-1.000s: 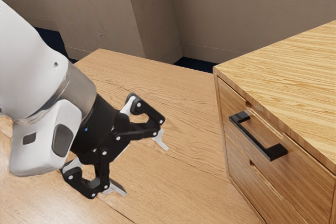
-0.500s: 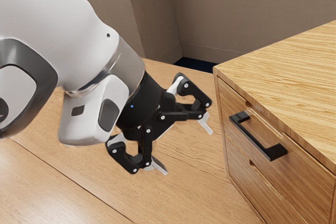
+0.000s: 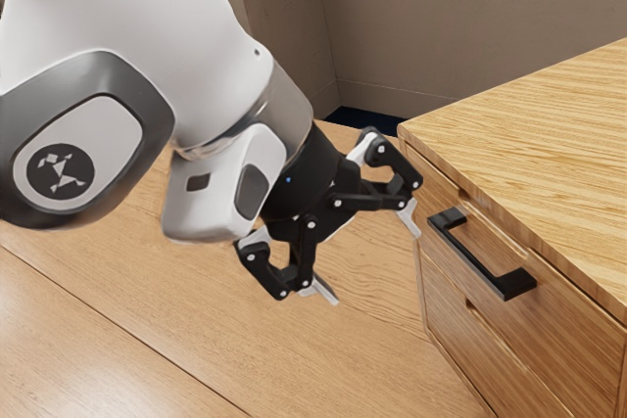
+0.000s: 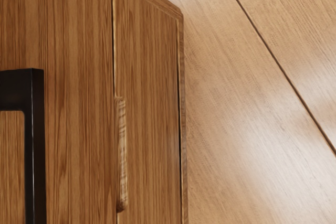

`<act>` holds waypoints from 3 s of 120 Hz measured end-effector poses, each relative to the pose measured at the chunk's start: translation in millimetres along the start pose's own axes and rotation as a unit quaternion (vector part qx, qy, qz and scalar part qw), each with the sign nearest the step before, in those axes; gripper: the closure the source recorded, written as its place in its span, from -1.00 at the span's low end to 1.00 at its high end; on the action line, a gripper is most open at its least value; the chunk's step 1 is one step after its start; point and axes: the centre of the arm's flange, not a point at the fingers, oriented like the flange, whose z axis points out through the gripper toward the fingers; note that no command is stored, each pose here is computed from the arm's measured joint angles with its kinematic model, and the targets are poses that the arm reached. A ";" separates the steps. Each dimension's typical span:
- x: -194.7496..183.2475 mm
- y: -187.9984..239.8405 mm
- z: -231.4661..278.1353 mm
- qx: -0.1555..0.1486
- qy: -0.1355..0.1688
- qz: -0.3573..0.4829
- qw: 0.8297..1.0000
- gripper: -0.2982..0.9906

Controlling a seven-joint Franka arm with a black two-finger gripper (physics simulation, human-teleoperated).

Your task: Pull the drawer handle with one arm to open the drawer

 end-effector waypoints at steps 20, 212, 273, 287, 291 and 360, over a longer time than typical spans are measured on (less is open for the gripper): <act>-2.5 -6.5 8.8 -0.006 0.003 0.005 1.000 -0.50; 2.0 -2.7 60.6 0.054 0.008 -0.016 0.998 -0.56; -3.5 -13.6 65.9 0.074 0.012 -0.034 0.997 -0.50; -3.5 -13.2 73.2 0.071 0.013 -0.038 0.997 -0.50; -3.2 -13.1 73.9 0.071 0.013 -0.038 0.997 -0.50; 2.1 7.3 56.2 0.073 0.007 -0.043 0.996 -0.20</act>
